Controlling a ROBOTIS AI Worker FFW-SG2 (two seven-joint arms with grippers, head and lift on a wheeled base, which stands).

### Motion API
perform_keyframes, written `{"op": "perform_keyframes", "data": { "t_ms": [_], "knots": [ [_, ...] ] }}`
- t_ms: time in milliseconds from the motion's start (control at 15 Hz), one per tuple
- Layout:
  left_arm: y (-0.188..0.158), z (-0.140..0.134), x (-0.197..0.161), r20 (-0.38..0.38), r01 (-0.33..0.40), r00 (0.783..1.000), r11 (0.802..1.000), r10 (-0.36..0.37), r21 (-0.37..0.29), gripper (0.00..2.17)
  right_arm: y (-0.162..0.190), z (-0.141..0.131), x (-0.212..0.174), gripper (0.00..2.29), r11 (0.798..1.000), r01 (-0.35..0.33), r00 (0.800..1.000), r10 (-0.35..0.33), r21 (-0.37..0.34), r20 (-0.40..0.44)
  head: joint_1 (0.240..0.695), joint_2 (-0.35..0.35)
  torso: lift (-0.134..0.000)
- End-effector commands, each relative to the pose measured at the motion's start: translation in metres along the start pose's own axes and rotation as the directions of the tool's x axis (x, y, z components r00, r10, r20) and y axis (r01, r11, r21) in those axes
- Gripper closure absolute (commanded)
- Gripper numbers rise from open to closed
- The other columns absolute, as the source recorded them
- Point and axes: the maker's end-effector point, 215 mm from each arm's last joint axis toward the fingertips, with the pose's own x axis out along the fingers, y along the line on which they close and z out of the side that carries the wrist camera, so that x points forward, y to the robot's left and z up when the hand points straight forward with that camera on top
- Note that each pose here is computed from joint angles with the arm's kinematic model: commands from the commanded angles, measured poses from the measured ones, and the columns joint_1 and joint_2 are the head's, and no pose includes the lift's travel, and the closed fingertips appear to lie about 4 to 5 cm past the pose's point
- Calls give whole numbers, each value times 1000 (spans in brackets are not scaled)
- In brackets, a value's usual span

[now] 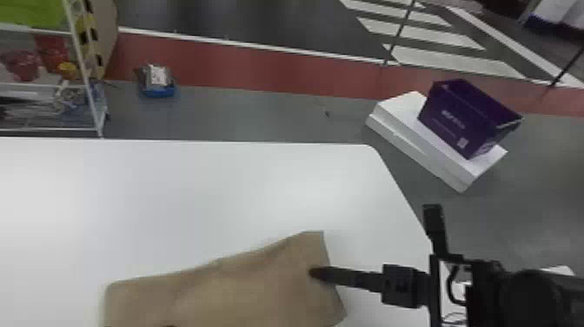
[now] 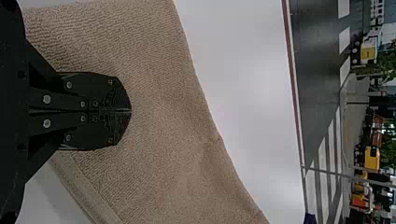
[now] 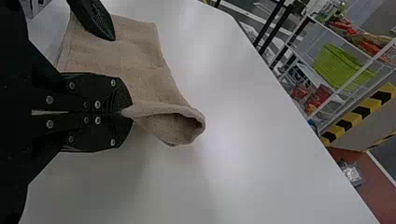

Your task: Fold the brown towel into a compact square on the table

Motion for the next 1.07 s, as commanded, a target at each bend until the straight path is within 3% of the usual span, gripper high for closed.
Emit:
{"op": "perform_keyframes", "data": {
  "t_ms": [0,267,467,733,1000],
  "knots": [
    [-1,-2,3,-4,3,1000,1000,-3,0,1632,23,5,4,1237,998,-46,999,46,-34,6,695,-303,-124],
    [-7,-1,9,0,25,1000,1000,-25,-4,1632,37,14,0,1237,996,-71,997,73,-55,31,695,-261,-124],
    [-28,3,18,1,67,998,998,-67,6,1632,46,27,-1,1237,993,-94,994,98,-73,50,695,-276,-124],
    [-44,7,23,-8,102,995,995,-102,17,1632,80,35,24,1237,981,-155,987,160,-117,32,695,-291,-124],
    [-46,13,26,0,120,993,993,-120,17,1632,103,26,52,1237,973,-175,985,174,-153,-22,695,-238,-124]
  ]
}}
